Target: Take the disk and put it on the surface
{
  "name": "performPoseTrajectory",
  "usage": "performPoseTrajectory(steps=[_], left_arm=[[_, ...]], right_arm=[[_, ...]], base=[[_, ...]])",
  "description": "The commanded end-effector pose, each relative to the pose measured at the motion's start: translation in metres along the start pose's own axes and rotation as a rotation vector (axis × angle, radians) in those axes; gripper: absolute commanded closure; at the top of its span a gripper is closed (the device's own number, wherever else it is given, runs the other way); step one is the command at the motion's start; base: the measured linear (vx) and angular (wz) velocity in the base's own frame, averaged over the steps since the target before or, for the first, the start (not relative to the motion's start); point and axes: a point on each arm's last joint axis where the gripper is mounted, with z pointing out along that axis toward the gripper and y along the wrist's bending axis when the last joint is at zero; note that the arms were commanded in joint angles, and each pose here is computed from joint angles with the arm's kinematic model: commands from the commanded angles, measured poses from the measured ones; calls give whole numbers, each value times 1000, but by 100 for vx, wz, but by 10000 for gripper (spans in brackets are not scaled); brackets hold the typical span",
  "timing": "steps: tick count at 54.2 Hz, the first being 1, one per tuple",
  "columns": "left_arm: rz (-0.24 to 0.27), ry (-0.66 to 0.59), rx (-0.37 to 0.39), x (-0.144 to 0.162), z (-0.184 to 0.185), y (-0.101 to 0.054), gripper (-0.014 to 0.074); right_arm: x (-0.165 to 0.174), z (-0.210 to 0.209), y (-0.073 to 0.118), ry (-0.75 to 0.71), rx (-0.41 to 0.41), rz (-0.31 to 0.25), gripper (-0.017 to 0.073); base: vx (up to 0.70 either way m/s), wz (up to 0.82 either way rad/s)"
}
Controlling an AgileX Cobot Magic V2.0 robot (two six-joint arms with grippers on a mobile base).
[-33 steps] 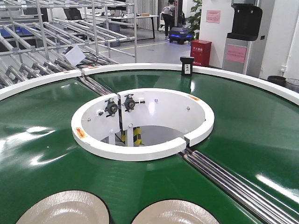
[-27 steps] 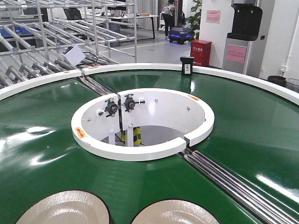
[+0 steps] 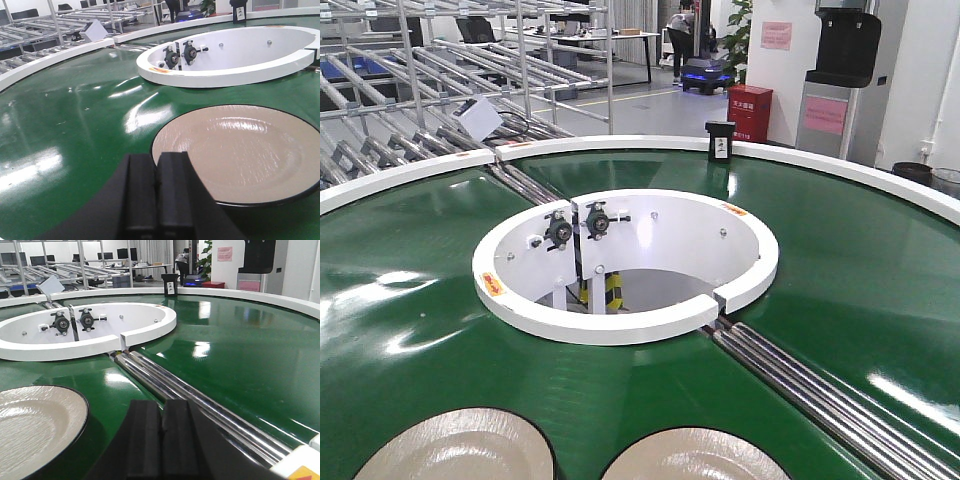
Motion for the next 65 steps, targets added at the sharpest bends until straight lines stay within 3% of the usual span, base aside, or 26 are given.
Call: performPoseTrajectory(steps=[1,6,16,21,25,29,31,33,36,43,49,56,65], left_arm=[[-7,-77,-7,-3,0,0,592],[-7,-86,-8,-4,0,0,592],[-7,-231,-22,-17,-2,2,592],[-10,-424,-40,-34,-8,3,592],[-49,-572,-43,-46,-14,5,592],[-141,-674,-35,-62,-22,8,592],[-185,-663,-25,-76,-26,9,592],[-190,-638,-19,-89,-29,10,592],[-165,-601,-18,-111,-33,12,592],[-40,-536,-44,-183,-28,18,592],[-41,-459,-36,-232,5,22,592],[-40,-346,-27,-257,60,24,592],[-41,-253,-20,-259,107,24,592]], right_arm=[[-9,-1,1,-95,-10,-13,568],[-9,-1,1,-95,-10,-13,568],[-17,-2,2,-183,-22,-13,568],[-26,-4,3,-279,-34,-13,568],[-36,-8,5,-383,-48,-13,568],[-51,-12,6,-456,-54,-12,568],[-64,-16,6,-481,-53,-4,568],[-81,-22,6,-508,-52,-2,568],[-104,-28,7,-514,-48,-2,568],[-176,-29,10,-521,-32,-37,568],[-226,-3,13,-495,-26,-52,568],[-251,48,15,-408,-25,-53,568],[-242,107,15,-259,-25,-20,568]], base=[[0,0],[0,0],[0,0],[0,0],[0,0],[0,0],[0,0],[0,0],[0,0],[0,0],[0,0],[0,0],[0,0]])
